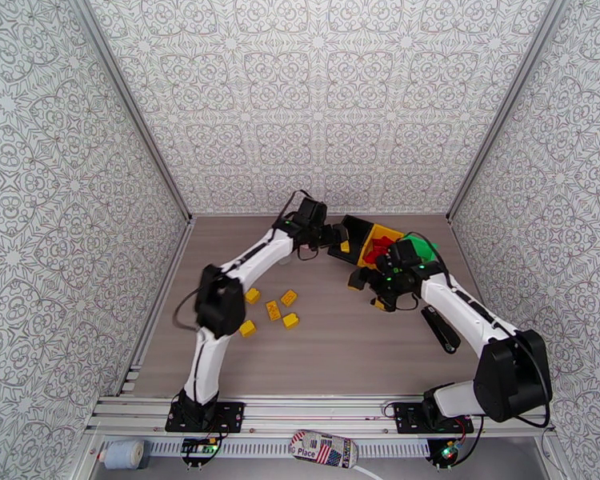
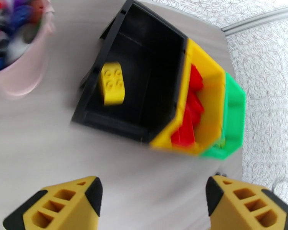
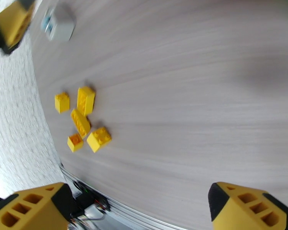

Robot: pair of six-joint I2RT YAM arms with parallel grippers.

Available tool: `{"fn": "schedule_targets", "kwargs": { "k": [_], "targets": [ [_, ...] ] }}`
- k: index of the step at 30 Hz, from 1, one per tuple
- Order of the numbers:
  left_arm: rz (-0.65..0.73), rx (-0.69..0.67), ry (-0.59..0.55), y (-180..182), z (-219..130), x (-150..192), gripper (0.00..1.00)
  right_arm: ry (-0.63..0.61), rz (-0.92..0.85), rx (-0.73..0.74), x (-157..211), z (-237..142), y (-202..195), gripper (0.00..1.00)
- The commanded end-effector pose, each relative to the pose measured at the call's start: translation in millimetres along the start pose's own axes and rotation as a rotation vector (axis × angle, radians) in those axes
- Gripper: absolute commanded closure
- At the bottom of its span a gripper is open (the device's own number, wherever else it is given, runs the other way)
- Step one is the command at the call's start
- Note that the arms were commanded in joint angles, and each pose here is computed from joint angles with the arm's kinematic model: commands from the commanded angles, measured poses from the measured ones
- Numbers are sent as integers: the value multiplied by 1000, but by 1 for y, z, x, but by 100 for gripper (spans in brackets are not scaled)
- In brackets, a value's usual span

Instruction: Sort the legos into containers by color

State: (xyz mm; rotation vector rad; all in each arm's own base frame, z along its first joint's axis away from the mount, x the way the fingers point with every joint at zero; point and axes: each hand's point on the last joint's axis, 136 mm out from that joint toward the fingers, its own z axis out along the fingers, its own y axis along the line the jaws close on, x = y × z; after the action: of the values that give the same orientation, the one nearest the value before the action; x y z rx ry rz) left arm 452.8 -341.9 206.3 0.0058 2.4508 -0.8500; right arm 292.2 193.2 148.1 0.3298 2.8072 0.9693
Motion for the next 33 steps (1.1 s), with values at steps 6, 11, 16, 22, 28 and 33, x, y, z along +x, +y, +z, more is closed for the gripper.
{"fn": "schedule_targets", "kwargs": {
  "k": [6, 11, 16, 22, 28, 33],
  "targets": [
    [32, -264, -88, 66, -107, 45, 13, 57, -185, 123, 28, 30, 32, 18],
    [-74, -404, -39, 122, -147, 96, 13, 103, -335, 222, 51, 58, 54, 17],
    [-249, -476, -23, 169, -183, 143, 12, 153, -491, 316, 73, 94, 78, 17],
    [-390, -490, -19, 202, -209, 188, 8, 197, -622, 449, 84, 136, 93, 23],
    [-469, -491, -6, 222, -232, 214, 8, 213, -633, 507, 78, 165, 91, 30],
    [-500, -474, 3, 227, -239, 226, 7, 236, -632, 527, 77, 182, 85, 33]
  ]
}}
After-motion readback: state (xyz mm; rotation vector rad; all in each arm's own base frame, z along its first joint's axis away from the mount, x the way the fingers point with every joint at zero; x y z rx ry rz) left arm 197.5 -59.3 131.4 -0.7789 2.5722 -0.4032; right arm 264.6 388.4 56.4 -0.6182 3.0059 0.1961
